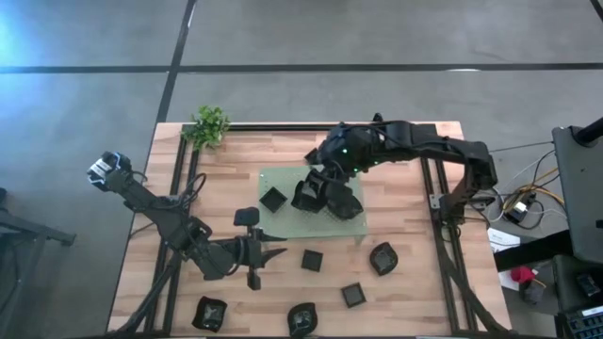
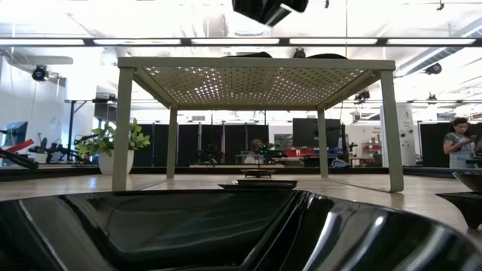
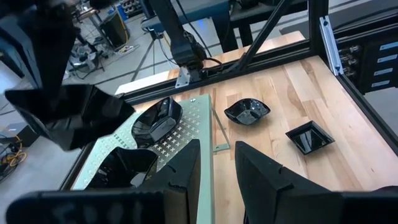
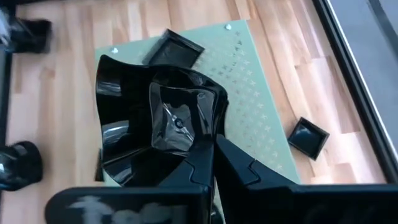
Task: Pick & Place Mini shaped plates
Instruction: Stack the distorted square plate on top of the distorted square plates on the shelf
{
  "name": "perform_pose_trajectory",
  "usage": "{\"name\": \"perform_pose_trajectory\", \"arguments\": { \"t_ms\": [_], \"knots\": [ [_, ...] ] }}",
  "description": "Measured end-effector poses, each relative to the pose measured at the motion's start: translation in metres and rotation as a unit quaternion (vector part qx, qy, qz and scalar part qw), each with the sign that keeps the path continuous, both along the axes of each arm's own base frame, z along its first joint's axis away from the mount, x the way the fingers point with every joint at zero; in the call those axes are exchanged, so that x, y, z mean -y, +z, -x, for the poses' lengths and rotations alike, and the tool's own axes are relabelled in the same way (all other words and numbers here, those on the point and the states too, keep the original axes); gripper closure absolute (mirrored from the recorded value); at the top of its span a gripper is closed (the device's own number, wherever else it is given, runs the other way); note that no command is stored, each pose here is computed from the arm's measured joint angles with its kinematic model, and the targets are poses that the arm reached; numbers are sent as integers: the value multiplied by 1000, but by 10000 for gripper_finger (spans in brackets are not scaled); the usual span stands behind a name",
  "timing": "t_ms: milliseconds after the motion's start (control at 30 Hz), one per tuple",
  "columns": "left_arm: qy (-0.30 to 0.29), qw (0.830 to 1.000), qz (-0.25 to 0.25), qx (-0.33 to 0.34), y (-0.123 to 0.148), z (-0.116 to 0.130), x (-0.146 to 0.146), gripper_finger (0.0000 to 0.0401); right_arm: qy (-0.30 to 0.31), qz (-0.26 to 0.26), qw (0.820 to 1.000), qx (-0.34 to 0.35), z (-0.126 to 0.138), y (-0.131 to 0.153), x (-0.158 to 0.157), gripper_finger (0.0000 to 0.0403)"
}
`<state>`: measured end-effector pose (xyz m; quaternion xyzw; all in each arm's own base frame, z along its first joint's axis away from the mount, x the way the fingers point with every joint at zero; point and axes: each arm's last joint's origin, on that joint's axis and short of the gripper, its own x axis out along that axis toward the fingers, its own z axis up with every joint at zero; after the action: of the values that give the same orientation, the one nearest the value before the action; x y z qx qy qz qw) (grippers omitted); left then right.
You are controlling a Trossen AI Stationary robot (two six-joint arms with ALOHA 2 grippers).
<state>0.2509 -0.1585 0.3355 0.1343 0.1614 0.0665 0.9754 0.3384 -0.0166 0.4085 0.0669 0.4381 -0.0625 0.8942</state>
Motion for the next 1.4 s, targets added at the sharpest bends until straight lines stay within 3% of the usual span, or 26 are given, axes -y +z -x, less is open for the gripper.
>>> {"name": "perform_pose_trajectory", "arguments": {
  "t_ms": [167,500,600,1400],
  "knots": [
    [0,1000,0,0,0,0,0,305,33,22,999,-19,-11,-12,1,394],
    [0,1000,0,0,0,0,0,305,38,8,997,-61,-35,-41,8,394],
    [0,1000,0,0,0,0,0,305,49,-13,997,-60,-36,-43,9,394],
    [0,1000,0,0,0,0,0,305,42,-9,997,-65,-38,-46,13,391]
  ]
}}
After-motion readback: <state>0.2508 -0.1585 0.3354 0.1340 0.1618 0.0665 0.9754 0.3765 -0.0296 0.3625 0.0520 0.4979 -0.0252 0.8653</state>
